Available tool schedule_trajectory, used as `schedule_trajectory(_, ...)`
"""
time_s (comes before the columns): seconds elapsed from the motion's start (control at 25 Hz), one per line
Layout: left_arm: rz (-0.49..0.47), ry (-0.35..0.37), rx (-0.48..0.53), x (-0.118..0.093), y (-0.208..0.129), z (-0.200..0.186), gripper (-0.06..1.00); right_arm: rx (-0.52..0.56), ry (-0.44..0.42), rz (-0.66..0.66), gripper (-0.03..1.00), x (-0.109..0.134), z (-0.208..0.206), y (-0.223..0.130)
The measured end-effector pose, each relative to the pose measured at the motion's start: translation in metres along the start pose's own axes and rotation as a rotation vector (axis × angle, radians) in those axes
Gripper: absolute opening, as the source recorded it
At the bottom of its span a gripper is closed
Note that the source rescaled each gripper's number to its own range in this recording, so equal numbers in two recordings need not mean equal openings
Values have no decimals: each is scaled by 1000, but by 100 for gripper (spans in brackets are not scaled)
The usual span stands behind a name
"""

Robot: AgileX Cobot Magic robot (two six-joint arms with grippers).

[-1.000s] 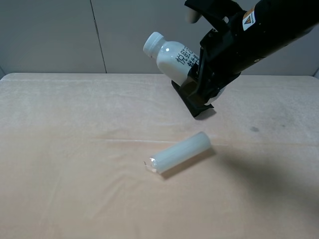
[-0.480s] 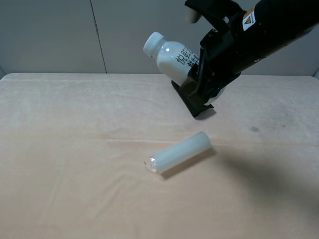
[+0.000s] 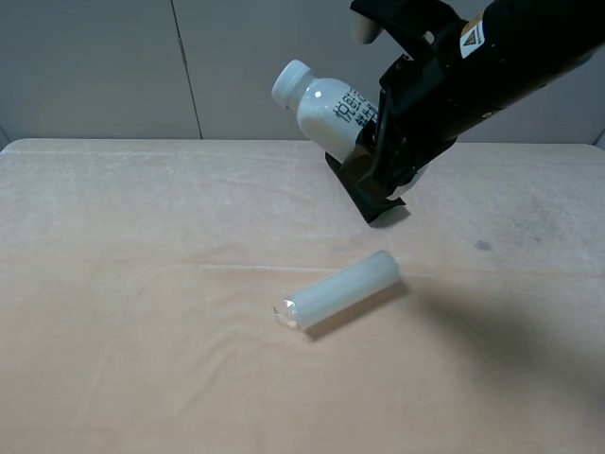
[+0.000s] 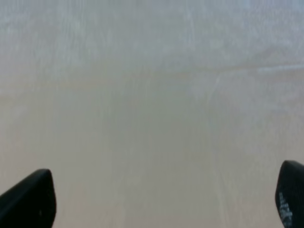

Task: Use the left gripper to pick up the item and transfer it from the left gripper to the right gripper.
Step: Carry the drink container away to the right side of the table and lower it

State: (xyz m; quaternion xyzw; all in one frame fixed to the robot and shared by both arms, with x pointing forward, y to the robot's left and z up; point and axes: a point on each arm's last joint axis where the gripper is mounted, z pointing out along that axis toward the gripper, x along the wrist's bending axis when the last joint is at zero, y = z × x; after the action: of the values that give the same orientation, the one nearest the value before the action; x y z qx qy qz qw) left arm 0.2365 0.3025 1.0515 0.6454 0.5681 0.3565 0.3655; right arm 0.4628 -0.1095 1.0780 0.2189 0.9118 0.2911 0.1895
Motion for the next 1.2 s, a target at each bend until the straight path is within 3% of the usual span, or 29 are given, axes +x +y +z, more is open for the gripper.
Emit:
schedule_trajectory(0.44, 25, -23, -6, -2, 0, 1, 79, -1, 2, 3, 5, 0, 0, 0)
schedule_trajectory(0.68, 23, -5, -5, 0, 0, 1, 87, -1, 2, 3, 5, 0, 0, 0)
schedule_trajectory(1.2, 11, 29, -5, 0, 0, 0, 88, 18, -16, 83, 5, -1, 0, -2)
